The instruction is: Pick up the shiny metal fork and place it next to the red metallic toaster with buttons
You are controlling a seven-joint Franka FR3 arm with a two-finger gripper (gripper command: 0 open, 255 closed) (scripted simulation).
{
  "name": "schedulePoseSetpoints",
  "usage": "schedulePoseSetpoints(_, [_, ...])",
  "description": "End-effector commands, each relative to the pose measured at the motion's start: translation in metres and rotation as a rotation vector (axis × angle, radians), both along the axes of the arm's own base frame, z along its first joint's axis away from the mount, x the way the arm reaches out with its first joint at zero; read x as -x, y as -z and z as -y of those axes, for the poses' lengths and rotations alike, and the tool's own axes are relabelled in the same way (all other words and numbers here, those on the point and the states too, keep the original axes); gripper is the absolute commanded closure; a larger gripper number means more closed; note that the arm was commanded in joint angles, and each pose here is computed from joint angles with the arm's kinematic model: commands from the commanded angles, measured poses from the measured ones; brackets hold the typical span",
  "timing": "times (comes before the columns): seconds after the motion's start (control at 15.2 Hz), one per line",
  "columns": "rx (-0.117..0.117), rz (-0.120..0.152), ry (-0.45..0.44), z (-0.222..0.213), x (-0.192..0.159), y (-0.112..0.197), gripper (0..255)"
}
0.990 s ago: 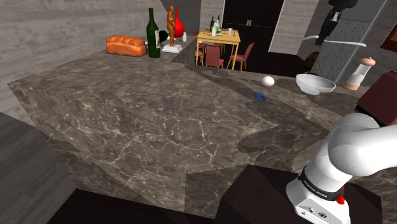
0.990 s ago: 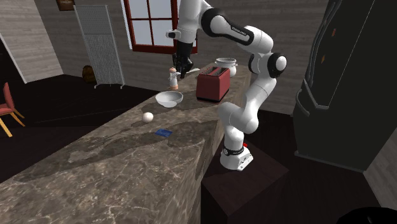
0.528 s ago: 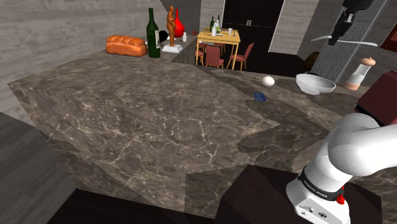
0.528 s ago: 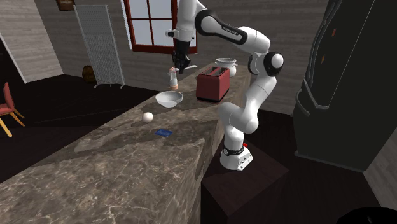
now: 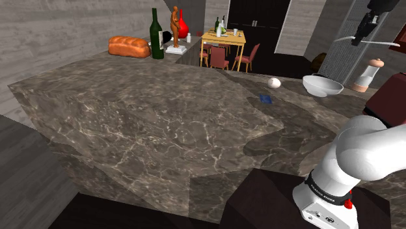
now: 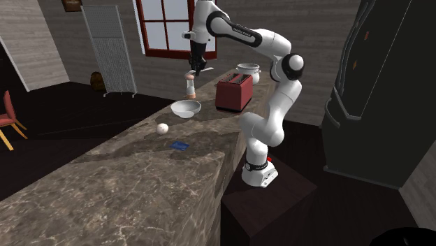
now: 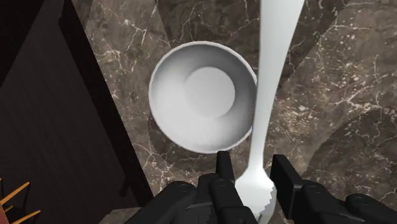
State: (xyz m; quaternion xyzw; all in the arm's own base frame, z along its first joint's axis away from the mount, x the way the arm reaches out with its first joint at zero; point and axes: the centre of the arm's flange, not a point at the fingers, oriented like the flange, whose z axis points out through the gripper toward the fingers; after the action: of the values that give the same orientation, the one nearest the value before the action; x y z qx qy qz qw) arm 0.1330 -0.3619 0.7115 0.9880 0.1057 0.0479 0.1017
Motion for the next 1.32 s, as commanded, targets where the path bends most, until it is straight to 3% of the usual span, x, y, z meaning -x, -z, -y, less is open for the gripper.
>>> schedulePoseSetpoints(0.0, [0.001,-0.001,-0.001,0.026,0.009,-0.001,255])
schedulePoseSetpoints(1.12, [0.001,-0.001,-0.001,0.234,0.095,-0.002,255])
schedulePoseSetpoints(1.25, [0.001,-0.001,-0.001,0.234,0.095,0.009,255])
